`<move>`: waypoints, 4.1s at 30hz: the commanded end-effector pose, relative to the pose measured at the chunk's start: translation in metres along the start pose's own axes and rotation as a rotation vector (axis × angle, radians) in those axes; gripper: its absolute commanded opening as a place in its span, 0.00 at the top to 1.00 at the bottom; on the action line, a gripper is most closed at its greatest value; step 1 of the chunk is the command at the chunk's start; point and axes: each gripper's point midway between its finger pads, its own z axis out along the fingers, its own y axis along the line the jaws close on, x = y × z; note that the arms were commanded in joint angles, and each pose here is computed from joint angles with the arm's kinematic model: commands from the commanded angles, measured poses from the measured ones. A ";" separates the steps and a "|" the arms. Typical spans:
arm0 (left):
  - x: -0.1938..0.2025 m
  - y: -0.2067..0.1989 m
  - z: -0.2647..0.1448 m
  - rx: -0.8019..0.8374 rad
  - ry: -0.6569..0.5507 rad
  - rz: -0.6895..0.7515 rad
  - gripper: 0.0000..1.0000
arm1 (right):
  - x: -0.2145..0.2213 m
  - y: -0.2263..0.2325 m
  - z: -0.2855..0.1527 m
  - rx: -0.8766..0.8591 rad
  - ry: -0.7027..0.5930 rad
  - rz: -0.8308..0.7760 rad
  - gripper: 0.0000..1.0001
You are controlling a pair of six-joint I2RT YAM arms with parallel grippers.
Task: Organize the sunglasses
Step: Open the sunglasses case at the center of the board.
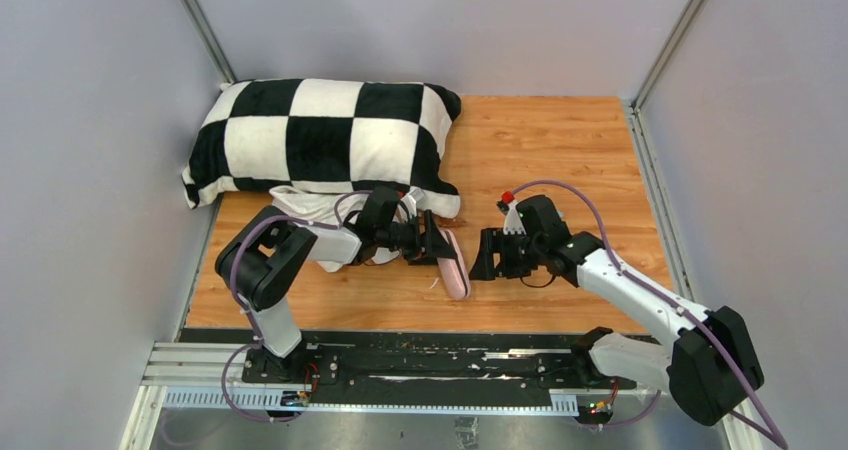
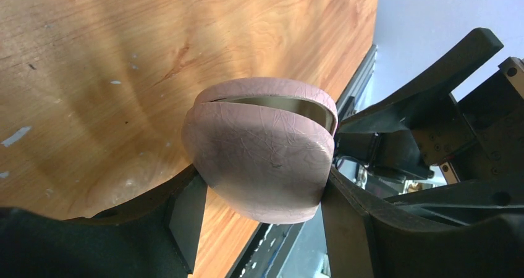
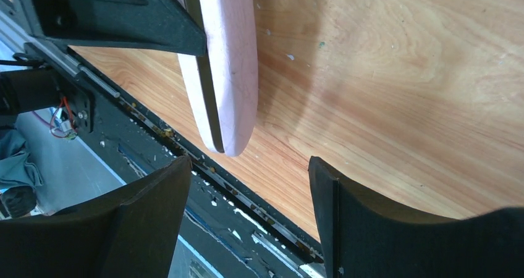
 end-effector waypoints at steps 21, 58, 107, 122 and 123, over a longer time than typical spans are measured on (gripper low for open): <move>0.013 0.014 0.010 -0.015 0.048 0.002 1.00 | -0.001 -0.013 0.050 0.079 -0.004 0.063 0.35; 0.025 0.010 0.005 0.028 0.103 0.052 1.00 | -0.003 -0.024 0.050 0.088 -0.015 0.071 0.42; 0.020 -0.006 0.004 0.072 0.109 0.075 1.00 | 0.006 -0.039 0.066 0.039 -0.007 0.113 0.84; 0.026 -0.035 -0.013 0.170 0.135 0.190 1.00 | 0.016 -0.047 0.065 0.059 -0.004 0.146 1.00; 0.026 -0.036 -0.013 0.172 0.133 0.194 1.00 | 0.016 -0.047 0.065 0.060 -0.005 0.148 1.00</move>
